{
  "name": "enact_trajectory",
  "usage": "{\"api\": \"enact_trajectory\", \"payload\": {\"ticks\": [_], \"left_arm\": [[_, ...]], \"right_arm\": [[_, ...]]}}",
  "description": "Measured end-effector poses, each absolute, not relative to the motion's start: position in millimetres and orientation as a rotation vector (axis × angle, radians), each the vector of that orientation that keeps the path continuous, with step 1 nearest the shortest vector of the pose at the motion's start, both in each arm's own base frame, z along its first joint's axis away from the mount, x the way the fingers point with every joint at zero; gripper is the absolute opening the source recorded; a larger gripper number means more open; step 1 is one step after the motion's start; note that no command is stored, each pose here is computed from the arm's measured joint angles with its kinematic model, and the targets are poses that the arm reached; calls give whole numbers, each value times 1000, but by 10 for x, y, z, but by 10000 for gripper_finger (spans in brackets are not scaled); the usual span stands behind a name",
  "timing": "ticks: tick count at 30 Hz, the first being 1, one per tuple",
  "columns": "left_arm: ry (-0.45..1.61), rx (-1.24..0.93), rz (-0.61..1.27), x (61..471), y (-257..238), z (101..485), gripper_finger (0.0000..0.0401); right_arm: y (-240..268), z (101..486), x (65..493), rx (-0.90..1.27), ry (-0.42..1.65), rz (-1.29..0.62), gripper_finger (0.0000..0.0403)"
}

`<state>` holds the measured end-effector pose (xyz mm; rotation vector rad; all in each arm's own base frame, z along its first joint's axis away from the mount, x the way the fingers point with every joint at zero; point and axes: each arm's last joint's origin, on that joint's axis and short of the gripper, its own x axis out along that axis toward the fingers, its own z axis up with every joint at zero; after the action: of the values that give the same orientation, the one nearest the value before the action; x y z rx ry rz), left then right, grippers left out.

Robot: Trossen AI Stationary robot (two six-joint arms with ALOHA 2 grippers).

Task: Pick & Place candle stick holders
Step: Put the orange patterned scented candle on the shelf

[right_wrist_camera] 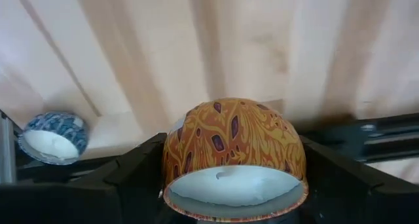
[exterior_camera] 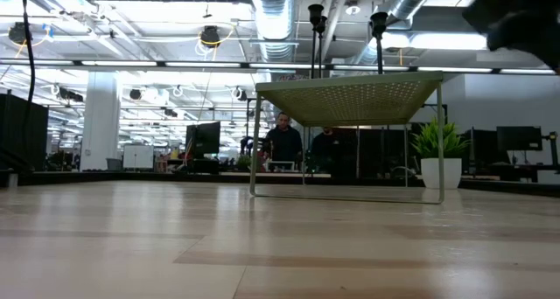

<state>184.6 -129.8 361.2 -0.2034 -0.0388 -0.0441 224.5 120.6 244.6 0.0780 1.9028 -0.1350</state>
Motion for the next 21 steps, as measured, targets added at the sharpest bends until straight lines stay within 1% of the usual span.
{"api": "enact_trajectory", "payload": {"ticks": [11, 21], "left_arm": [[-38, -203, -44, 1846, -1298, 3612, 131], [-38, -203, -44, 1846, -1298, 3612, 131]], "right_arm": [[763, 2775, 2531, 58, 1788, -137, 295], [279, 2998, 2705, 74, 1677, -217, 295]]}}
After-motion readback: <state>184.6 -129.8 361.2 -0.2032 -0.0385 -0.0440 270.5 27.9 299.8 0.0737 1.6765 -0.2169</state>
